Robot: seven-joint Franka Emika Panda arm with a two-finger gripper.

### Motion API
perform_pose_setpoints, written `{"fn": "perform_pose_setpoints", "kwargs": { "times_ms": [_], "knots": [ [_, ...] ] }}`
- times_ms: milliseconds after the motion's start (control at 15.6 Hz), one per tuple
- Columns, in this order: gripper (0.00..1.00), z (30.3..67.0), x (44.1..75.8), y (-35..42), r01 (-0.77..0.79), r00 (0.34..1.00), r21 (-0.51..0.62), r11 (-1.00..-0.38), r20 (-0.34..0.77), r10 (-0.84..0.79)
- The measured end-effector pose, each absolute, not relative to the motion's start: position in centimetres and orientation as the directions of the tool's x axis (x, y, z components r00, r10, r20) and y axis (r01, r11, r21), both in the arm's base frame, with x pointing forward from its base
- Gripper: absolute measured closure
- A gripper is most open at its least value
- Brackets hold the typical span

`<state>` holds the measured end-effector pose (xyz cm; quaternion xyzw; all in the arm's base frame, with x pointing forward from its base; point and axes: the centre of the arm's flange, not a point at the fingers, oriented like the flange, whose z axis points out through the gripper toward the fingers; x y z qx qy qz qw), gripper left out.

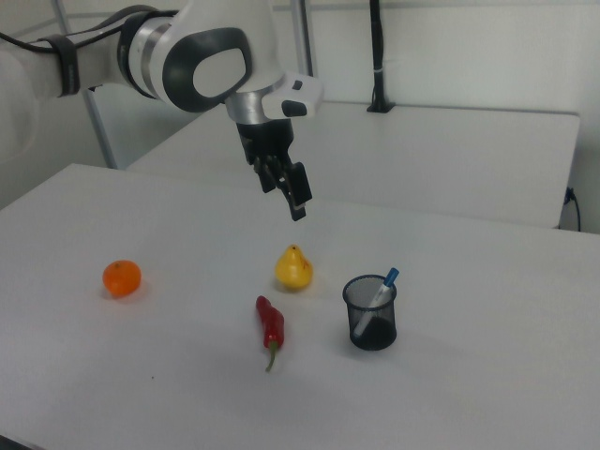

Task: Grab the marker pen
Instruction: 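Move the gripper over the black mesh pen cup toward the marker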

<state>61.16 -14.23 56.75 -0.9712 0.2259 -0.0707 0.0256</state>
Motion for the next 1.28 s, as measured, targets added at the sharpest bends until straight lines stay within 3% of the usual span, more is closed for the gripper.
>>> {"fn": "perform_pose_setpoints", "kwargs": {
  "times_ms": [770, 1284],
  "knots": [
    [0.0, 51.3, 62.7, -26.5, -0.508, 0.807, -0.078, -0.858, 0.305, -0.506],
    [0.0, 45.6, 64.3, -27.1, -0.528, 0.809, -0.071, -0.846, 0.261, -0.527]
  ]
}}
